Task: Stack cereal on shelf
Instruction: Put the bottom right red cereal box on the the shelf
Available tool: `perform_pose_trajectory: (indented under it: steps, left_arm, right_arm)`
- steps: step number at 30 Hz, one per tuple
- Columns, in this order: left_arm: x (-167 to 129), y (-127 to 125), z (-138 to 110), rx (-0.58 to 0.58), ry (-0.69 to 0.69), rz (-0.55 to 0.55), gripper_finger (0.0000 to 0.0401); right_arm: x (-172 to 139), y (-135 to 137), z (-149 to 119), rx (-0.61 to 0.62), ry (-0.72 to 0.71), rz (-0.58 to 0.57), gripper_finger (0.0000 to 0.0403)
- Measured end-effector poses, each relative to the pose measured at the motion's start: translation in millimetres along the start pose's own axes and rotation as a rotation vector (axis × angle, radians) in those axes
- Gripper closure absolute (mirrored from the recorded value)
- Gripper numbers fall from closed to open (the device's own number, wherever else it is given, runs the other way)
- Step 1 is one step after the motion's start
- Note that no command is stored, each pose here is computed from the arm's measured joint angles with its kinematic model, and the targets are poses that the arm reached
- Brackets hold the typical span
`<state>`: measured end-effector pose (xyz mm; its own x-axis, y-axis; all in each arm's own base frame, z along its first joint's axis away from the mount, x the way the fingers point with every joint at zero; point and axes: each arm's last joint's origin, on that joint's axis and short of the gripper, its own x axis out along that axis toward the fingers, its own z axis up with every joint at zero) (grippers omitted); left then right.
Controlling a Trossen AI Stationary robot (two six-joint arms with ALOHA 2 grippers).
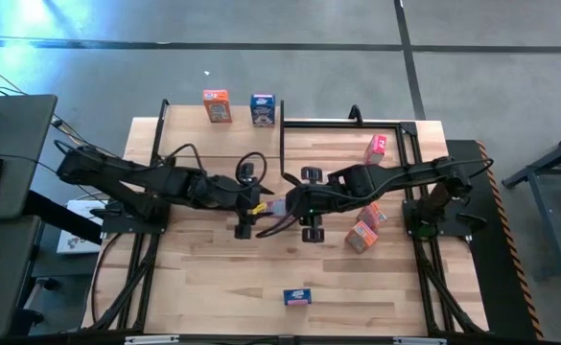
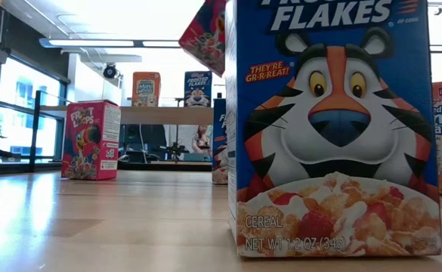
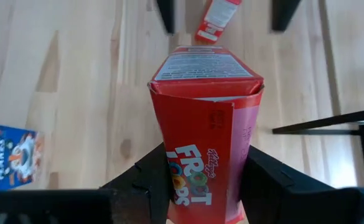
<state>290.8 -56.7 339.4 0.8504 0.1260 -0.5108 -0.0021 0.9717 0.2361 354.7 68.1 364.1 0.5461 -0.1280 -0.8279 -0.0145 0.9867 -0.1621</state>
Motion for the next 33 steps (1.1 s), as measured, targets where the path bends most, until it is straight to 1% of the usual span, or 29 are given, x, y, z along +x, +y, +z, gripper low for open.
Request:
perform_pose_trajectory:
  steps: [6, 19, 29, 33]
  left_arm:
    - [5.2, -1.8, -1.7, 0.005, 0.016, 0.000, 0.0174]
    - [4.9, -1.7, -1.5, 0.002, 0.014, 0.001, 0.0174]
    - [4.9, -1.7, -1.6, -0.029, 0.015, 0.000, 0.0174]
    - [5.6, 0.6, -1.8, -0.069, 0.017, 0.007, 0.0174]
  right_arm:
    - [0.0, -1.1, 0.6, -0.008, -0.009, -0.040, 0.0258]
    - [0.0, -1.3, 4.0, 0.004, -0.042, -0.033, 0.0258]
    - [0.0, -1.2, 4.0, 0.004, -0.042, -0.030, 0.0258]
    - [0.0, -1.2, 4.0, 0.004, -0.041, -0.030, 0.0258]
